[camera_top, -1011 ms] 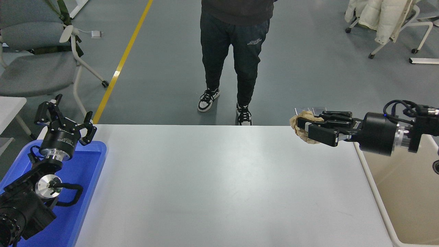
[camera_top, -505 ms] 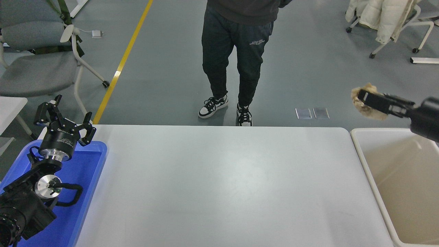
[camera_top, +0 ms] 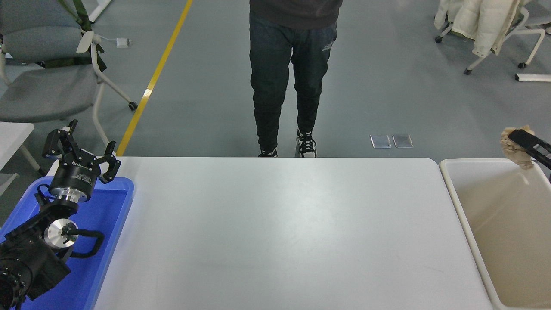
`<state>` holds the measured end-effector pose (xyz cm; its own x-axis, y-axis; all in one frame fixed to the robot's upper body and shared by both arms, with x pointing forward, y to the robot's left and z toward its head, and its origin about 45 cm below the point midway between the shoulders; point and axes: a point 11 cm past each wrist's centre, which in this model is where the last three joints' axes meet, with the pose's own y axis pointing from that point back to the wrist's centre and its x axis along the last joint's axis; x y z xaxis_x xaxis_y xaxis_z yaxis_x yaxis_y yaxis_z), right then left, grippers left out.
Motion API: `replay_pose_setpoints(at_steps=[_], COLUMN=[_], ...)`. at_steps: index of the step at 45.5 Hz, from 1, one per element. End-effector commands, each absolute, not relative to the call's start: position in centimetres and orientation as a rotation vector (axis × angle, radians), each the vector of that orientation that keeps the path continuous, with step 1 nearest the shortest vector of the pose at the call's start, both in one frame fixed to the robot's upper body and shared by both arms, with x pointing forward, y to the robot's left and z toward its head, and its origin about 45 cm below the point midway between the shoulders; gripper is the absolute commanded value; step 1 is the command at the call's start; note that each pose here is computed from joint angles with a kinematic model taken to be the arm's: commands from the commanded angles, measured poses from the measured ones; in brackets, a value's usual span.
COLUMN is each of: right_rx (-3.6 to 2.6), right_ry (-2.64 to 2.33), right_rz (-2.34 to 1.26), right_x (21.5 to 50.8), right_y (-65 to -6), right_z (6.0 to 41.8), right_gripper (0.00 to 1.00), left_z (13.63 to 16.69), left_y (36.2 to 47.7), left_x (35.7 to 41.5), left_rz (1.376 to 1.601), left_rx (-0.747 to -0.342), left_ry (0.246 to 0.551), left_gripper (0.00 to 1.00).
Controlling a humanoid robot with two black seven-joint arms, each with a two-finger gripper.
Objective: Clean the table surface
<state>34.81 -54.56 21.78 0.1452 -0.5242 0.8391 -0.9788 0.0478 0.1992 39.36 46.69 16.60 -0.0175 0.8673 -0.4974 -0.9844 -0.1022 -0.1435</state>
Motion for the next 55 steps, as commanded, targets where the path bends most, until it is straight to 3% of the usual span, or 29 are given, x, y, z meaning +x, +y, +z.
replay_pose_setpoints(at_steps=[1, 24, 55], right_rx=[1.423, 1.243, 1.213], right_ry=[-1.637, -1.777, -1.95], right_rz=[0.55, 0.158, 0.041], right_x=[32.6, 30.4, 32.5], right_y=[-58.0, -58.7, -56.7], right_z=[17.8, 11.1, 10.5], right_gripper=[0.0, 0.0, 0.0], left_z=[16.6, 16.6, 16.59], left_y=[46.7, 46.7, 46.7], left_x=[39.37, 39.35, 39.35], left_rz=[1.591, 1.593, 1.592], left_rx=[-0.542, -0.543, -0.541], left_ry=[0.277, 0.277, 0.276], left_gripper=[1.0, 1.0, 1.0])
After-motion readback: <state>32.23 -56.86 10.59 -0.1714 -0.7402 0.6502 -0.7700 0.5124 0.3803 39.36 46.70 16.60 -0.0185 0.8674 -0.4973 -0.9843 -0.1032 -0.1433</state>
